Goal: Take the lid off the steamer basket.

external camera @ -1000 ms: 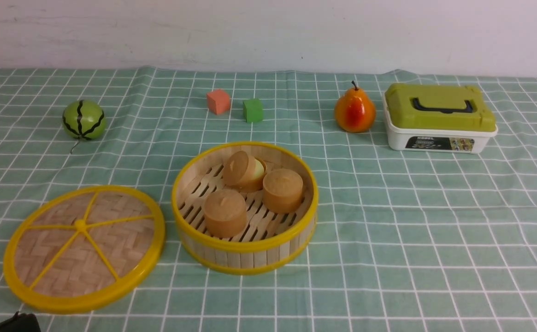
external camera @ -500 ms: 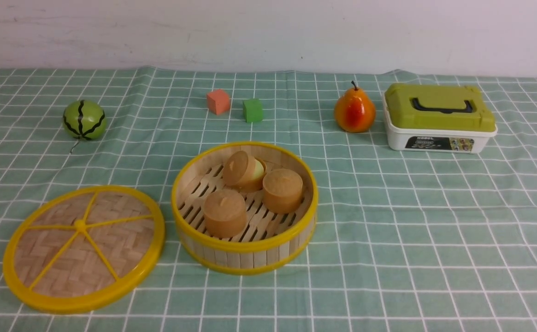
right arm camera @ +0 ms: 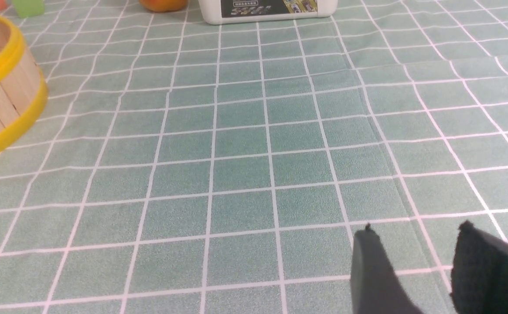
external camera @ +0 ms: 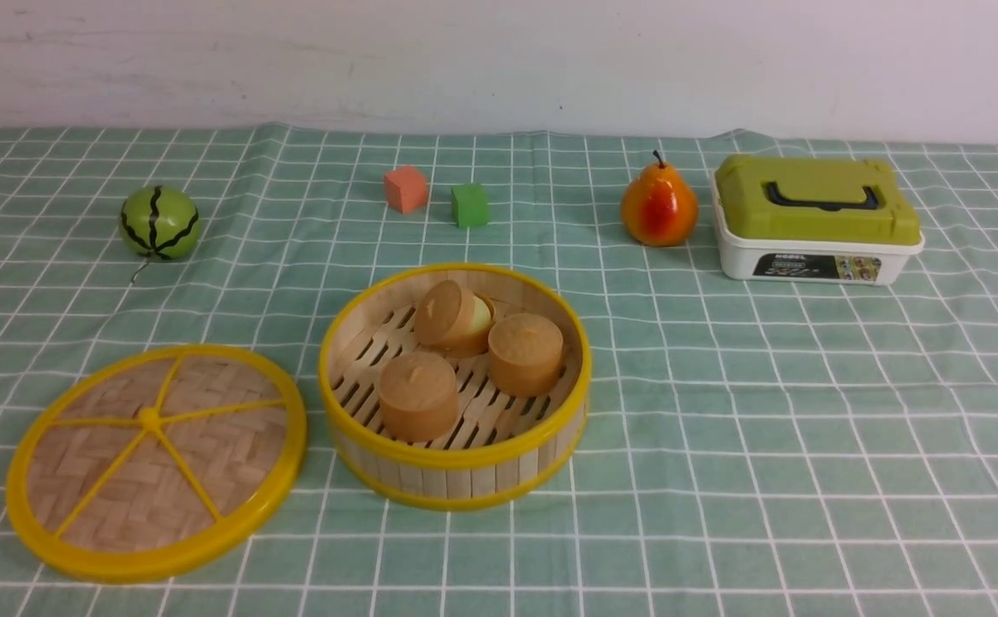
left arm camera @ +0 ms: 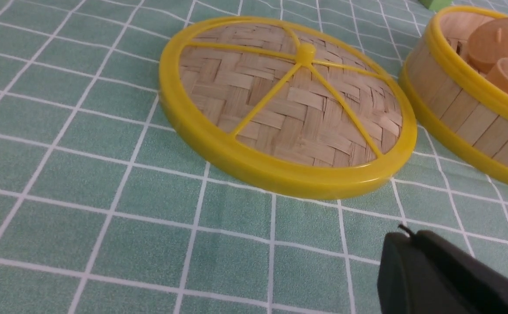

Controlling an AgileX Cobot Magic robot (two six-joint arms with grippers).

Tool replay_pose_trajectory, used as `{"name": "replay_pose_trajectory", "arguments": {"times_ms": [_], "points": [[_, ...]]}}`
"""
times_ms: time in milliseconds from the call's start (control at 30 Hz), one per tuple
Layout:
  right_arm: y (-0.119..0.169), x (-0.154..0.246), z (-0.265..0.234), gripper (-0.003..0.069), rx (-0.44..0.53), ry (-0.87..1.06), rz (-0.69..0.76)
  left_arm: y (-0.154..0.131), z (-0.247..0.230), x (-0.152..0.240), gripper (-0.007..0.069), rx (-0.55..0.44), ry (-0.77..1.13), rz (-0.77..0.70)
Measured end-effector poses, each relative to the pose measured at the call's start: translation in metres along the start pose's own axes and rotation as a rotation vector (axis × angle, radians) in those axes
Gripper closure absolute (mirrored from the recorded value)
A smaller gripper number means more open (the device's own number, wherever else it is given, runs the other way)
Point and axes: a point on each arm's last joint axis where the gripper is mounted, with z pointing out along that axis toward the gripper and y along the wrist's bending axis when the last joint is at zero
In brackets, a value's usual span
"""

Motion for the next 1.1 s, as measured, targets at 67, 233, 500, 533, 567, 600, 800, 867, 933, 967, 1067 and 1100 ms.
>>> {"name": "replay_pose_trajectory", "arguments": {"times_ms": [67,233,500,533,567,600,800,867,933,967,1067,1100], "points": [[0.0,0.0,0.0,0.0418,0.0,0.0,0.0,0.0,0.0,0.0001,0.0634,0.0,0.001,0.0],[0.0,0.0,0.0,0.0418,0.0,0.0,0.0,0.0001,0.0,0.0002,0.0629,-0.001,0.003,0.001],[0.0,0.0,0.0,0.0418,0.0,0.0,0.0,0.0002,0.0,0.0003,0.0623,-0.002,0.004,0.001],[0.0,0.0,0.0,0.0418,0.0,0.0,0.0,0.0002,0.0,0.0004,0.0622,-0.002,0.004,0.001],[0.0,0.0,0.0,0.0418,0.0,0.0,0.0,0.0002,0.0,0.0004,0.0621,-0.002,0.004,0.001],[0.0,0.0,0.0,0.0418,0.0,0.0,0.0,0.0002,0.0,0.0004,0.062,-0.002,0.004,0.001],[0.0,0.0,0.0,0.0418,0.0,0.0,0.0,0.0003,0.0001,0.0007,0.0613,-0.003,0.006,0.001],[0.0,0.0,0.0,0.0418,0.0,0.0,0.0,0.0003,0.0001,0.0007,0.061,-0.003,0.006,0.001],[0.0,0.0,0.0,0.0418,0.0,0.0,0.0,0.0003,0.0001,0.0007,0.0609,-0.003,0.006,0.001],[0.0,0.0,0.0,0.0418,0.0,0.0,0.0,0.0003,0.0001,0.0007,0.0608,-0.003,0.006,0.001],[0.0,0.0,0.0,0.0418,0.0,0.0,0.0,0.0003,0.0001,0.0007,0.0608,-0.003,0.006,0.001],[0.0,0.0,0.0,0.0418,0.0,0.0,0.0,0.0003,0.0001,0.0007,0.0608,-0.003,0.006,0.001]]}}
